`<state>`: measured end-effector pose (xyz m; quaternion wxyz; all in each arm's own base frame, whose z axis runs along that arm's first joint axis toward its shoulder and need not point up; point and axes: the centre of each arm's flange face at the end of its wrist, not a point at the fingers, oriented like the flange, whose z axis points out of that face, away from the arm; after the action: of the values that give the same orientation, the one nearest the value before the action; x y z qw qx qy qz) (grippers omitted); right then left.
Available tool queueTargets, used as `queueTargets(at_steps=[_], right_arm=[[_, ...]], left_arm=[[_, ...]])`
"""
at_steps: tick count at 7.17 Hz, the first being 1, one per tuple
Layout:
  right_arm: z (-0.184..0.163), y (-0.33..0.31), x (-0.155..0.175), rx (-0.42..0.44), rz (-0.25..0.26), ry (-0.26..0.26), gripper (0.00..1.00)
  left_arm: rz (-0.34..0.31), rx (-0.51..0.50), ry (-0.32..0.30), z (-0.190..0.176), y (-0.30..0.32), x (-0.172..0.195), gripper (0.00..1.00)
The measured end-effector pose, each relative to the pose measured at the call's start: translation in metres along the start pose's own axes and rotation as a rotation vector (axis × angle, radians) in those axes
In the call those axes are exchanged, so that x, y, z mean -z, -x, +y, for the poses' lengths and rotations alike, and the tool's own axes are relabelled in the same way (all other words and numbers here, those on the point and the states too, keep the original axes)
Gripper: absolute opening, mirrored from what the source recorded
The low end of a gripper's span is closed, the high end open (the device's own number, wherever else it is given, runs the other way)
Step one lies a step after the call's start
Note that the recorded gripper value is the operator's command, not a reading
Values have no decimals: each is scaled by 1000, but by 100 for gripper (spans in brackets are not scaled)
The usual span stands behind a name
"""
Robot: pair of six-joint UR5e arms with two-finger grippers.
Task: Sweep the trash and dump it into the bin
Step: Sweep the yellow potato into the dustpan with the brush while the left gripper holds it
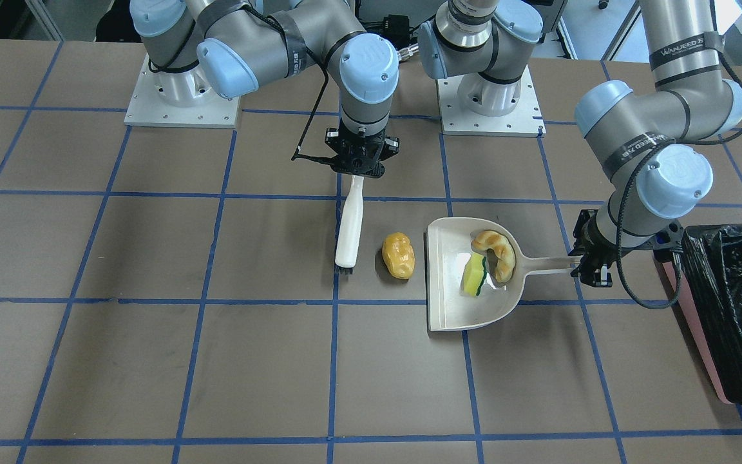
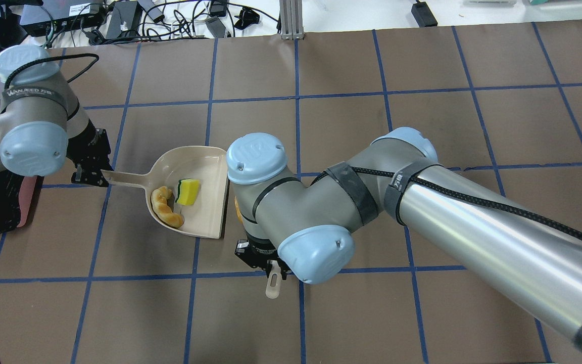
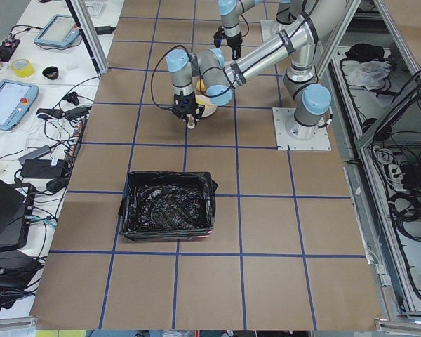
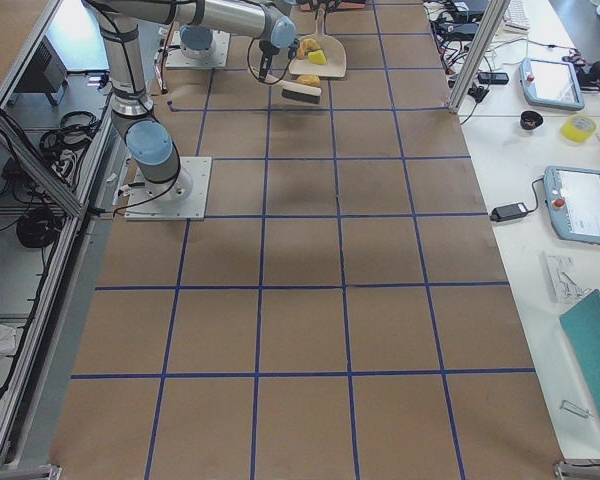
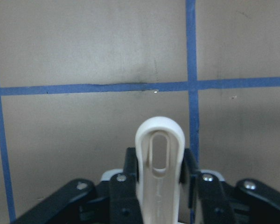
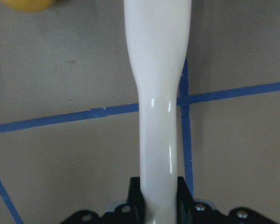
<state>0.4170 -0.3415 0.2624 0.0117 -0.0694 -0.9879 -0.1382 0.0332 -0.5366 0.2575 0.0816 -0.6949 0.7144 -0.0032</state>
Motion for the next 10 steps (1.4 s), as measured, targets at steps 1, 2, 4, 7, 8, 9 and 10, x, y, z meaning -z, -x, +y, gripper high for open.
queueTargets(at_steps=[1, 2, 4, 7, 8, 9, 10], right_arm=[[3, 5, -3, 2, -6, -6, 0], [7, 13, -6, 5, -15, -19, 0], [7, 24, -13, -17, -31, -35, 0], [-1, 60, -23, -48, -106, -78, 0], [-4, 75, -22, -56, -118, -83, 0], [-8, 86, -18, -61, -117, -85, 0], [-10, 91, -12, -63, -106, -86, 0]], left_arm=[[2, 22, -8, 5, 3, -4, 0], [2, 43, -20, 11, 5, -5, 0], [13, 62, -34, 39, 5, 0, 0], [17, 64, -40, 78, 7, 3, 0], [13, 58, -38, 84, 7, 1, 0], [6, 46, -32, 88, 7, -2, 0], [0, 14, -14, 88, 4, -5, 0]])
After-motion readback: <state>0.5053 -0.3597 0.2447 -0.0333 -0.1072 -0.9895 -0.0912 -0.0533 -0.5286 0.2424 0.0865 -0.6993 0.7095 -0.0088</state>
